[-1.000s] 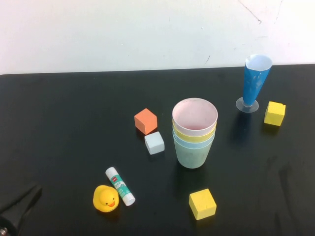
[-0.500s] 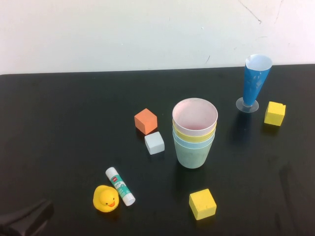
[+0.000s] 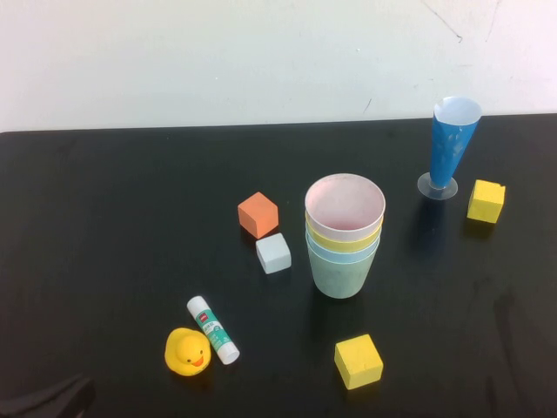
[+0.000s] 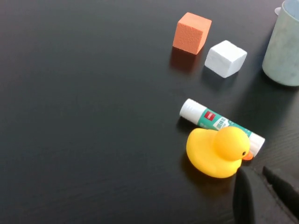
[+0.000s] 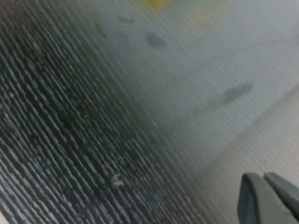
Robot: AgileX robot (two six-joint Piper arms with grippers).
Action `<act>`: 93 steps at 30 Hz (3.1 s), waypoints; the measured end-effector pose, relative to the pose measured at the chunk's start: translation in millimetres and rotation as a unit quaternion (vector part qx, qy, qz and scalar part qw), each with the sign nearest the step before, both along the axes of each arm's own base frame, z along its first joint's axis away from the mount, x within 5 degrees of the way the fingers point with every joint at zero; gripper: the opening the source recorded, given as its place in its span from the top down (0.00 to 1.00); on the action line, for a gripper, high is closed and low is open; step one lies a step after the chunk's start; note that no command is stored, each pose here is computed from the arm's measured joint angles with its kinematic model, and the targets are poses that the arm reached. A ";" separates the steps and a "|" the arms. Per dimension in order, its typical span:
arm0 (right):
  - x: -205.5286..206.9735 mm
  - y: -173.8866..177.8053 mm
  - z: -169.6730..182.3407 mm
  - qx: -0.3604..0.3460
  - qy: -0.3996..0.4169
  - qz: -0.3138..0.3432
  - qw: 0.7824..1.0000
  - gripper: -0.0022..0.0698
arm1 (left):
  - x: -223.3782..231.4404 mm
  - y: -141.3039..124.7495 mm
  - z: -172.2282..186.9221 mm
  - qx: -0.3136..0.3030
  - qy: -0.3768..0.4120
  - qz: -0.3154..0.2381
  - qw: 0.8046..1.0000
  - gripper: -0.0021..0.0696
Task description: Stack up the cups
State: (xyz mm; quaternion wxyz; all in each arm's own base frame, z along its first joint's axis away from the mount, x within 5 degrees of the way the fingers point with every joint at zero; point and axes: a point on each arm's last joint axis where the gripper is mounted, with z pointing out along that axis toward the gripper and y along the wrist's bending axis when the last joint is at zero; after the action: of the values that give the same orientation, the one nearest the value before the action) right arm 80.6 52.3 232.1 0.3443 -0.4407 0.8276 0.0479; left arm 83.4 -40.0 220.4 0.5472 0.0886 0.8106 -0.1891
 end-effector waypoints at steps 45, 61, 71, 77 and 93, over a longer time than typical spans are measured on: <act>0.1 0.1 0.1 0.000 -0.001 0.000 1.000 0.97 | -30.4 36.1 -44.5 0.018 -0.040 0.189 0.981 0.97; 0.4 -0.4 0.0 -0.003 -0.003 0.000 1.000 0.97 | -30.4 36.1 -44.5 0.018 -0.040 0.189 0.981 0.97; -2.6 -29.8 11.3 -0.081 -0.108 -0.056 0.989 0.97 | -30.4 36.2 -44.5 0.019 -0.040 0.189 0.981 0.97; -17.1 -49.9 21.0 -0.073 -0.165 -0.171 0.969 0.97 | -30.4 36.2 -44.5 0.019 -0.040 0.189 0.981 0.97; -30.2 -55.7 -62.7 0.046 -0.246 -0.336 0.908 0.97 | -30.5 36.3 -44.4 0.019 -0.041 0.190 0.981 0.97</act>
State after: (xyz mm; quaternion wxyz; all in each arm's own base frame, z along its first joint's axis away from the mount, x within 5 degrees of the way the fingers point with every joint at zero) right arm 50.4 -3.4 169.3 0.5524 -0.1183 0.8127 -0.1425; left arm 52.9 -3.7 176.0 0.6040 -0.0486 0.7931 -0.0621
